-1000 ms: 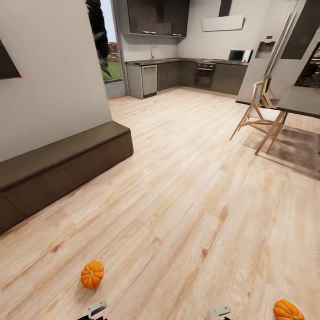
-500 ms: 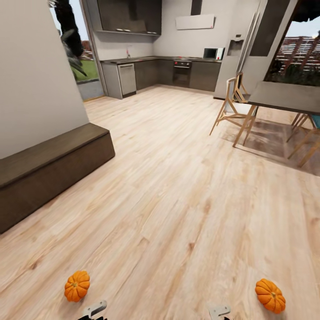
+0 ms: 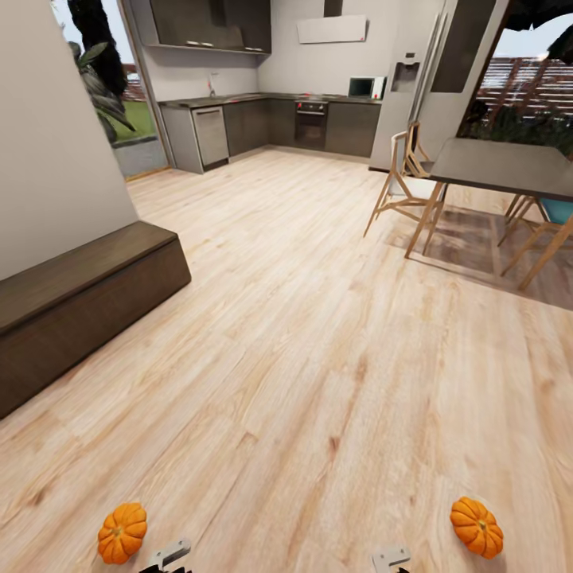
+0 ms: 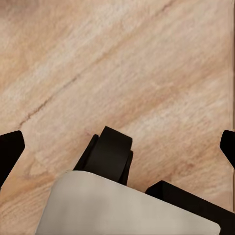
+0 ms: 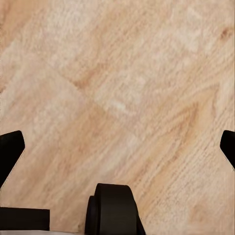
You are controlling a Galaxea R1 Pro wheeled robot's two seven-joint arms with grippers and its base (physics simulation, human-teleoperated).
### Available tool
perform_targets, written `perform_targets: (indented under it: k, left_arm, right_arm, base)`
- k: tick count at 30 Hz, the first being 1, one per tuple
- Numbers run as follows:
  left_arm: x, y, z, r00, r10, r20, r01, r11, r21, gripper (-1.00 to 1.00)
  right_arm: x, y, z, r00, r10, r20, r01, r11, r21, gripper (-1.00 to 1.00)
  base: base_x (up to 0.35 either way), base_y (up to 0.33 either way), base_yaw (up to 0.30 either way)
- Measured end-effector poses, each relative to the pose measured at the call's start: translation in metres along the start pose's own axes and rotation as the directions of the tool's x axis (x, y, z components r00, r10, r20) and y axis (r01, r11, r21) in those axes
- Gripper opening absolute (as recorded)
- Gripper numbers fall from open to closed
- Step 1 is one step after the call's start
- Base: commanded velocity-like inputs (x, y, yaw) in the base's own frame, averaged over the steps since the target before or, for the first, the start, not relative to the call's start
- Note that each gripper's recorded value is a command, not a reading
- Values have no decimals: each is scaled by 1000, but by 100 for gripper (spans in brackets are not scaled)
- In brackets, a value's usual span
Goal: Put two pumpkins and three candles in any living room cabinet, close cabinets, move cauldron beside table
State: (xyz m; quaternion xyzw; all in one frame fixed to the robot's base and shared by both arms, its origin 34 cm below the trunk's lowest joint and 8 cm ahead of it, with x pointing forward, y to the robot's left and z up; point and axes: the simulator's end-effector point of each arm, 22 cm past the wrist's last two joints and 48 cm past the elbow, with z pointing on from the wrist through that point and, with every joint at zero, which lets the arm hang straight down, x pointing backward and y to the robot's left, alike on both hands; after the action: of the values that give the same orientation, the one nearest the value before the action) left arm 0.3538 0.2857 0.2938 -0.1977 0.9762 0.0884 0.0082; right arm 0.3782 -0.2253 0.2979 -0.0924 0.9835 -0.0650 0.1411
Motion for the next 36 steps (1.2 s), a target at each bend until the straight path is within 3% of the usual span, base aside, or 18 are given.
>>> perform_targets:
  k: [36]
  left_arm:
    - [17, 5, 9, 999, 10, -43, -10, 1000, -15, 100]
  right_arm:
    - [18, 2, 5, 999, -9, -36, 9, 1000, -7, 100]
  base:
    - [333, 0, 0]
